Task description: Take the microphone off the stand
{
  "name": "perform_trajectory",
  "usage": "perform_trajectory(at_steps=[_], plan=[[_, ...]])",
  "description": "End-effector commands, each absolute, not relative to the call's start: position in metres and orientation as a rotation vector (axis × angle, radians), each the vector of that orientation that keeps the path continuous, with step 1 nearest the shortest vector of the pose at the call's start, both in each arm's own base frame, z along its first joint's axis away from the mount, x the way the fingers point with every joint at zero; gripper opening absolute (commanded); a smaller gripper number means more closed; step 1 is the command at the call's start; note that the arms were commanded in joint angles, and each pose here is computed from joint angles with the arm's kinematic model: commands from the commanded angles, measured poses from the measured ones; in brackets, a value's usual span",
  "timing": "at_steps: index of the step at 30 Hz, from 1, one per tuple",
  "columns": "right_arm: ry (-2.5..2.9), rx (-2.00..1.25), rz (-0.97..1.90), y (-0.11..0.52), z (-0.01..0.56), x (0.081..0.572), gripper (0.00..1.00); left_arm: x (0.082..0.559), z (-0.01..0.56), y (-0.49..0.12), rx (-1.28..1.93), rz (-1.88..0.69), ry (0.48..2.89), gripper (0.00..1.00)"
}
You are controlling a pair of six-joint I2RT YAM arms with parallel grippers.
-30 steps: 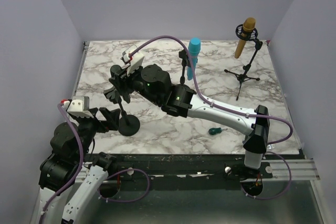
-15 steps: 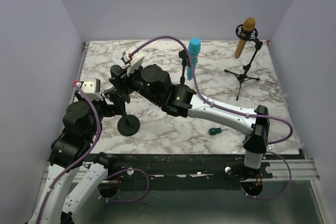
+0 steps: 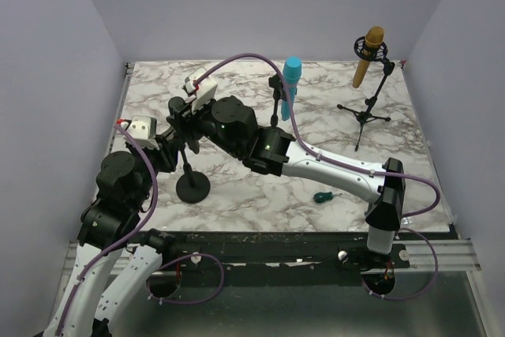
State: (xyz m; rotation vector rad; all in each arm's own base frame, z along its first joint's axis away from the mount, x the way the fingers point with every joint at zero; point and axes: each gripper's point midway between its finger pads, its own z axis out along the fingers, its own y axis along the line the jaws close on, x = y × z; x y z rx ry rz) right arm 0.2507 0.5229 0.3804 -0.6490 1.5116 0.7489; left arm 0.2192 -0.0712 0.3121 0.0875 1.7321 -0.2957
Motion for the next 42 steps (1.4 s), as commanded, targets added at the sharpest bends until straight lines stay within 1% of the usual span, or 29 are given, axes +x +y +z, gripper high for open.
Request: perform_trajectory(at_steps=[1,6,12,14,21,27,30,33,35,38,42], plan=[[1.451,-0.617,0.782,0.518,0.415,0.244,0.10,0.218,0.296,-0.080,0.120,-0.341,1.747,0.00],[1.386,-0.565,0.750,0.511,0.451,0.251,0.10,0.215,0.293,-0.080,0.112,-0.350,1.740,0.00],[1.250,-0.502,0.769,0.497,0.512,0.250,0.09,0.215,0.290,-0.080,0.112,-0.353,1.752,0.00],[1.215,-0.467,0.779,0.489,0.530,0.248,0.07,0.214,0.290,-0.080,0.110,-0.354,1.751,0.00],[1.064,-0.346,0.821,0.440,0.588,0.234,0.02,0.215,0.287,-0.077,0.080,-0.346,1.750,0.00],[0.978,-0.234,0.826,0.380,0.605,0.221,0.01,0.214,0.282,-0.074,0.064,-0.334,1.761,0.00],[1.005,-0.220,0.801,0.359,0.595,0.219,0.01,0.213,0.281,-0.071,0.051,-0.326,1.761,0.00],[1.093,-0.235,0.751,0.349,0.562,0.222,0.01,0.213,0.283,-0.068,0.032,-0.317,1.756,0.00],[1.173,-0.252,0.712,0.341,0.530,0.224,0.01,0.213,0.283,-0.068,0.027,-0.317,1.755,0.00],[1.326,-0.279,0.669,0.332,0.462,0.224,0.01,0.214,0.284,-0.068,0.025,-0.316,1.754,0.00],[1.558,-0.318,0.752,0.333,0.361,0.207,0.01,0.214,0.283,-0.067,0.027,-0.306,1.768,0.00]])
